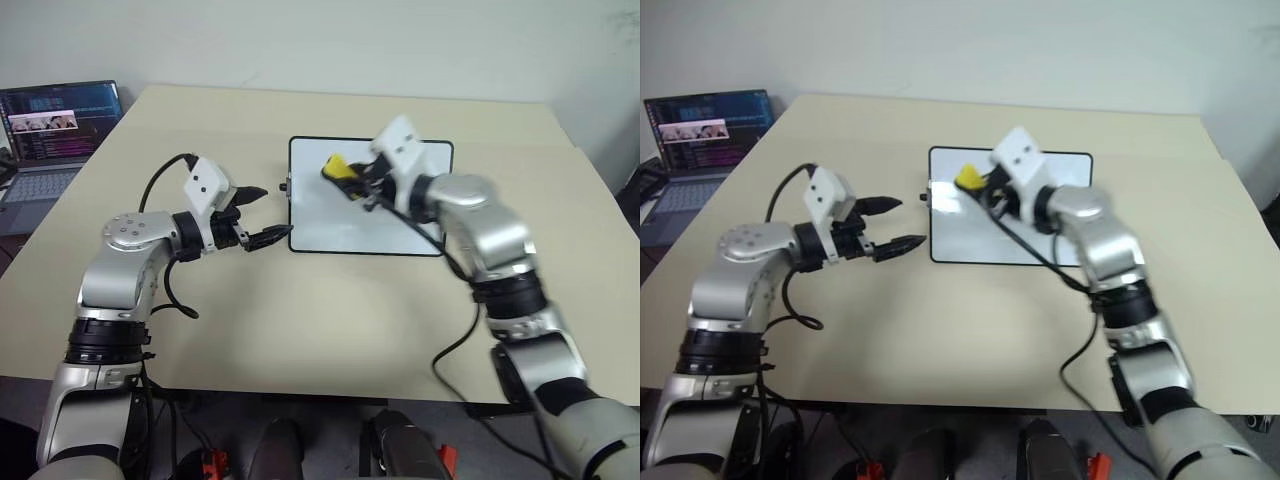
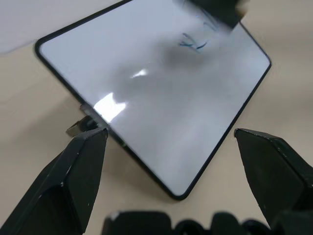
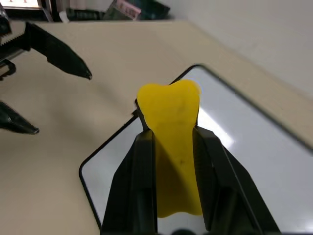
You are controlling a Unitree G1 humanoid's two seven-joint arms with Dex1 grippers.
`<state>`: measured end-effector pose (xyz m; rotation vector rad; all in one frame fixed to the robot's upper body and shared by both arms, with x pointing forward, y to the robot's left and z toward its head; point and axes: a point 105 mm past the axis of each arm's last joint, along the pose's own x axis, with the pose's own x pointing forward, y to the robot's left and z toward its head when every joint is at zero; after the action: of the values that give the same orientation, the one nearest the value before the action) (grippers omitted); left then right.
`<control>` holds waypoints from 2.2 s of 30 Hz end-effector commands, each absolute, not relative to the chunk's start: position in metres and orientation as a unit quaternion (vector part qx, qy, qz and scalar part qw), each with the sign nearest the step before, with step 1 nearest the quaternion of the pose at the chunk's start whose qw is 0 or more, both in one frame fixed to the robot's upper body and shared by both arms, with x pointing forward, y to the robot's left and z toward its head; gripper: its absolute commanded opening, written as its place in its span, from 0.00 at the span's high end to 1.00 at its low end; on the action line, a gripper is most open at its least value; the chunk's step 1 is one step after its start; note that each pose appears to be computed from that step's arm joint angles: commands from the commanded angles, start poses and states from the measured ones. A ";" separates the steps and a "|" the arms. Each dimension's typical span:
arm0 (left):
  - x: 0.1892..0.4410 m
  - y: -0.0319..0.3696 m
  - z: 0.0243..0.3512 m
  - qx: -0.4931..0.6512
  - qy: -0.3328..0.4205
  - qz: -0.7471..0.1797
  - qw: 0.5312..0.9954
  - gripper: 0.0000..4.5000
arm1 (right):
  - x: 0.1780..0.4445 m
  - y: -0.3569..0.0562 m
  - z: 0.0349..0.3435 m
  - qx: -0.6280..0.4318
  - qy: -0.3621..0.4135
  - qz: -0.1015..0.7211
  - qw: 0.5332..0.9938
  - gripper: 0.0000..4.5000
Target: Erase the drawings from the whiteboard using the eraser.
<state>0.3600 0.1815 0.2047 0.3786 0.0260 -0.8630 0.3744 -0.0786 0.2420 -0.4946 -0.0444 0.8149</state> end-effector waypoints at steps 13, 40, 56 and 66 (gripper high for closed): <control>0.363 0.192 0.222 0.206 0.005 -0.424 0.882 0.00 | 0.347 -0.207 0.225 -0.323 0.049 0.284 0.902 0.85; 0.364 0.179 0.232 0.215 -0.023 -0.426 0.878 0.00 | 0.358 -0.197 0.252 -0.311 -0.010 0.285 0.907 0.85; 0.371 0.160 0.223 0.214 -0.027 -0.447 0.868 0.00 | 0.428 -0.095 0.257 -0.268 -0.058 0.241 0.931 0.85; 0.372 0.157 0.218 0.209 -0.025 -0.448 0.869 0.00 | 0.448 -0.102 0.235 -0.263 -0.042 0.213 0.940 0.85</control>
<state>0.3733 0.1606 0.2047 0.4081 0.0074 -0.9378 0.4461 -0.1030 0.2149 -0.5253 -0.0123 0.4536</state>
